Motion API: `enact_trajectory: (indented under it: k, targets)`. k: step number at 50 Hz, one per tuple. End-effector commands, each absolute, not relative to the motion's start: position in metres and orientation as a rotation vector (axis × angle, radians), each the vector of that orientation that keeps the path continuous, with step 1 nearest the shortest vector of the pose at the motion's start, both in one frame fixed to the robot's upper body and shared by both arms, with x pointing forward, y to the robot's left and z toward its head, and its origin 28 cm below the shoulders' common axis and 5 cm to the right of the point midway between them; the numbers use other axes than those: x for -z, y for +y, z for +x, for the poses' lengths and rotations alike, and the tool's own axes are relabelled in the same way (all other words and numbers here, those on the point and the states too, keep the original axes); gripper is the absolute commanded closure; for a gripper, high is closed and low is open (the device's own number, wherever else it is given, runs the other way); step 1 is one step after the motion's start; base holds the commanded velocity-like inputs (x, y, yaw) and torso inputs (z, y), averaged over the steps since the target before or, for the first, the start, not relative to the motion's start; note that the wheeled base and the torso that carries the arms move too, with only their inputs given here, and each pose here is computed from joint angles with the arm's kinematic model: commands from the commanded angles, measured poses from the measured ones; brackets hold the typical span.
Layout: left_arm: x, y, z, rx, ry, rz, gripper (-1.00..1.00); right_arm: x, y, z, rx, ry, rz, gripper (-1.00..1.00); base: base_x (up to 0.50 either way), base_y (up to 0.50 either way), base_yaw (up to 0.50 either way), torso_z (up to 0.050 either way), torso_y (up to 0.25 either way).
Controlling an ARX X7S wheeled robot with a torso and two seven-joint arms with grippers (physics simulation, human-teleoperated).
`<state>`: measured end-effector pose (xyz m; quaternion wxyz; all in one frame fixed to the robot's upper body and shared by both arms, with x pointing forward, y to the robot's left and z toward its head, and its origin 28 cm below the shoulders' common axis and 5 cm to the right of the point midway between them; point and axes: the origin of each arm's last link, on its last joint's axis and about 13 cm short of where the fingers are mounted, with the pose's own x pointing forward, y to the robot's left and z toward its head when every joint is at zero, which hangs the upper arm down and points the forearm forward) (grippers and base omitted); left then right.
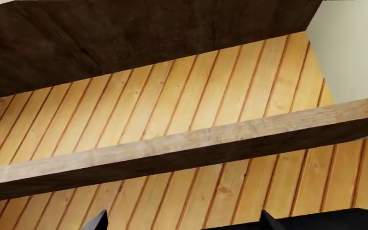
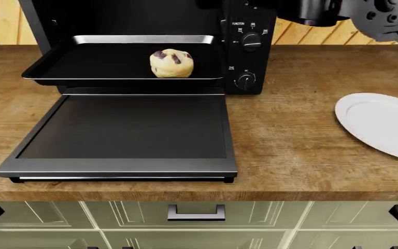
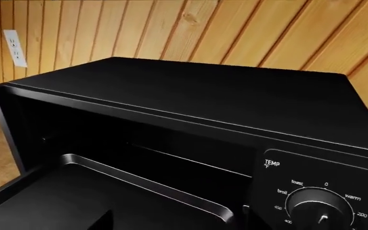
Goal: Place the scone on the tray of the toaster oven.
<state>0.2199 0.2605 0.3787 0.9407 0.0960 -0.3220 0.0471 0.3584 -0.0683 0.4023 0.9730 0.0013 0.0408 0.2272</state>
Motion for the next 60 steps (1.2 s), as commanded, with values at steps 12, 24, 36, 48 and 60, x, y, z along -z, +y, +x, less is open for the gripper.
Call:
enact_trajectory:
  k: [12,24,36,48,60]
  targets:
    - [-0.333,0.299,0.159,-0.184,-0.373,0.382,-1.0,-0.368,-0.083,0.322,-0.443,0.171,0.005,-1.0,0.0,0.0,0.0,0.0,0.0]
    - [-0.314,0.321,0.134,-0.275,-0.27,0.44,-1.0,-0.357,-0.089,0.325,-0.423,0.195,0.022,-1.0,0.0,0.0,0.0,0.0,0.0]
    - [-0.344,0.313,0.088,-0.177,-0.311,0.431,-1.0,-0.369,-0.099,0.294,-0.418,0.332,-0.187,-1.0,0.0,0.0,0.0,0.0,0.0]
    - [-0.378,0.333,0.048,0.092,-0.288,0.444,-1.0,-0.396,-0.13,0.243,-0.377,0.476,-0.355,-1.0,0.0,0.0,0.0,0.0,0.0]
    - [-0.385,0.353,0.02,0.111,-0.245,0.517,-1.0,-0.422,-0.147,0.206,-0.305,0.423,-0.395,-1.0,0.0,0.0,0.0,0.0,0.0]
